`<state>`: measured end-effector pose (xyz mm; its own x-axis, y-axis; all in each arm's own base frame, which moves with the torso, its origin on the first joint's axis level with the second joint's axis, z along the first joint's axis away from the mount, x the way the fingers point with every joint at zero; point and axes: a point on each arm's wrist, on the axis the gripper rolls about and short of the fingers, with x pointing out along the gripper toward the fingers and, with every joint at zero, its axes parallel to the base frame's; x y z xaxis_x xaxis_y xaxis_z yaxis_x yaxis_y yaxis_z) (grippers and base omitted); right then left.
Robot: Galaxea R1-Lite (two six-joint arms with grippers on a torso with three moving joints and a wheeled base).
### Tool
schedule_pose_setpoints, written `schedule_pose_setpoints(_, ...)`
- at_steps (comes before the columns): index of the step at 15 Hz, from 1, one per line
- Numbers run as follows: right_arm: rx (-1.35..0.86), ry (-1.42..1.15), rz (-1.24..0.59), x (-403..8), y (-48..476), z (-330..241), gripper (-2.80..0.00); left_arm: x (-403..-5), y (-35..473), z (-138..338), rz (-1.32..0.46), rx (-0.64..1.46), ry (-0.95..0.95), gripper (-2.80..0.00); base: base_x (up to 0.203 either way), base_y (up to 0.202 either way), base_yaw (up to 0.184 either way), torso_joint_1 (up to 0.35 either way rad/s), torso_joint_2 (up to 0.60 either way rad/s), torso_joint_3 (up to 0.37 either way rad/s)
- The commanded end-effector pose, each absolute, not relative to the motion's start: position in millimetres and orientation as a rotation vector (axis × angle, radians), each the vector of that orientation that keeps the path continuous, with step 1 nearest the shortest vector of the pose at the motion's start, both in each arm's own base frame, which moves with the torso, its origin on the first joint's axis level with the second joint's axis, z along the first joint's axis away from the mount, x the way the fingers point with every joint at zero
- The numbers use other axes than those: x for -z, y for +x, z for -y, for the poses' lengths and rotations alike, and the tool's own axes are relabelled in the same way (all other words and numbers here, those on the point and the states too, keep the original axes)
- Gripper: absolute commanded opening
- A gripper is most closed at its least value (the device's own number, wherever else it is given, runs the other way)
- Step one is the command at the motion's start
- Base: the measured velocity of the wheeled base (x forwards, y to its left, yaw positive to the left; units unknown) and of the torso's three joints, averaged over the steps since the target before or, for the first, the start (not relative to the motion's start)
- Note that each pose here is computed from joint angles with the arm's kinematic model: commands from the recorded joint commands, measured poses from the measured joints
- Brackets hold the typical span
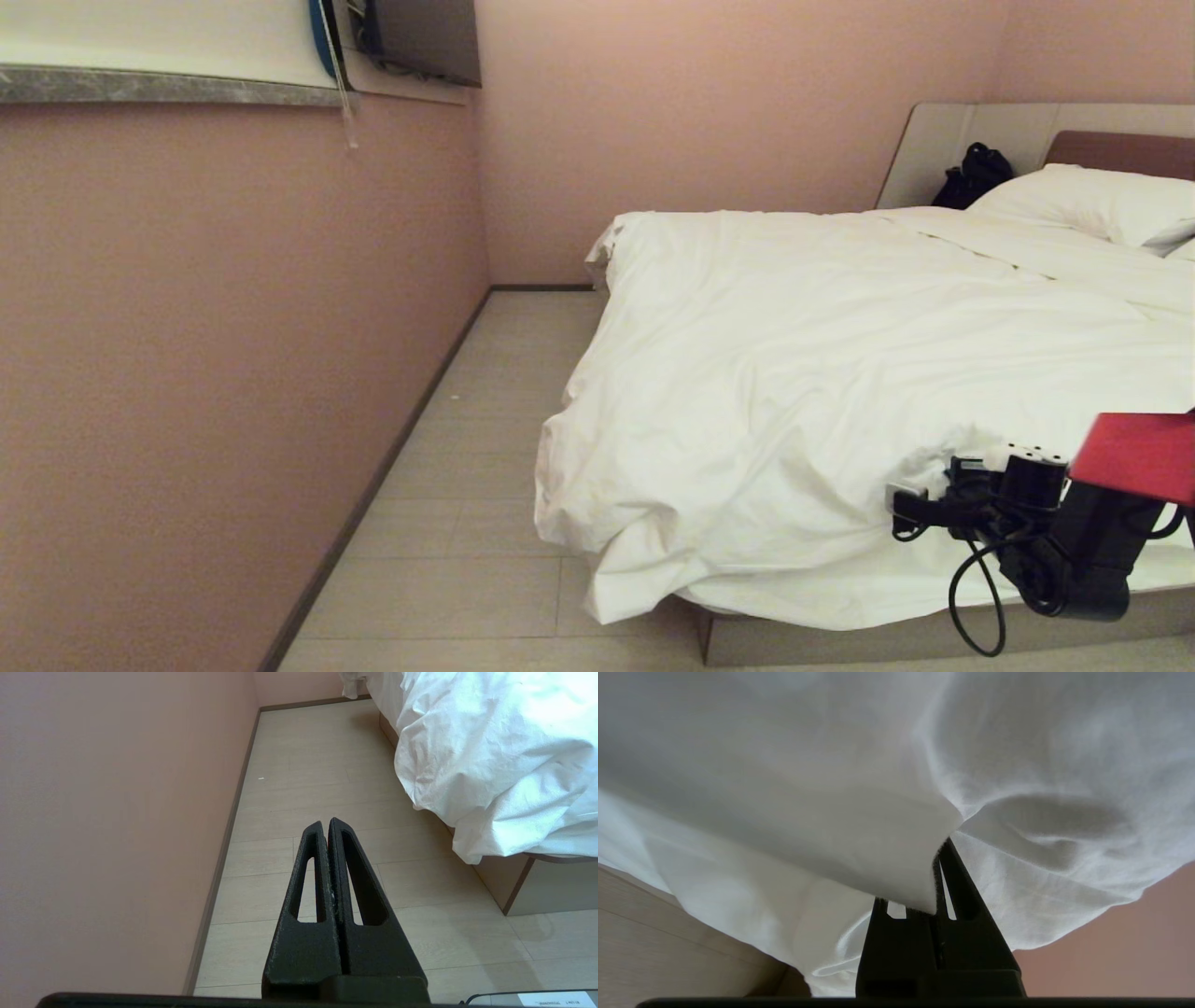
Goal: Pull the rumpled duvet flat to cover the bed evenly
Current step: Flatten the corners of the folded blanket
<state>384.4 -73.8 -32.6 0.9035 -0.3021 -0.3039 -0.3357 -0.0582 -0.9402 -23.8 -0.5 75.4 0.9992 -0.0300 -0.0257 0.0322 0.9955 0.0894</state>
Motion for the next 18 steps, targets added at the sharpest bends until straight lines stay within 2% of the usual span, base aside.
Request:
schedule_pose_setpoints(1,-0.015,-1.635,-0.496,29,383,75,-2.80,-75,-24,1,-0.025,0.030,0.090,-2.80,0.000,0.000,0.000,0.000,0.00,0.000)
schedule_pose_setpoints(9,-0.194,-1.506,-0.638,-7,318,64,-2.80,-75,-24,1,-0.025,0.032,0.090,-2.80,0.000,0.000,0.000,0.000,0.00,0.000)
schedule_pose_setpoints(18,-0.353,-1.455,-0.747,1,272,58,-2.80,-75,-24,1,-0.025,0.030,0.090,-2.80,0.000,0.000,0.000,0.000,0.00,0.000)
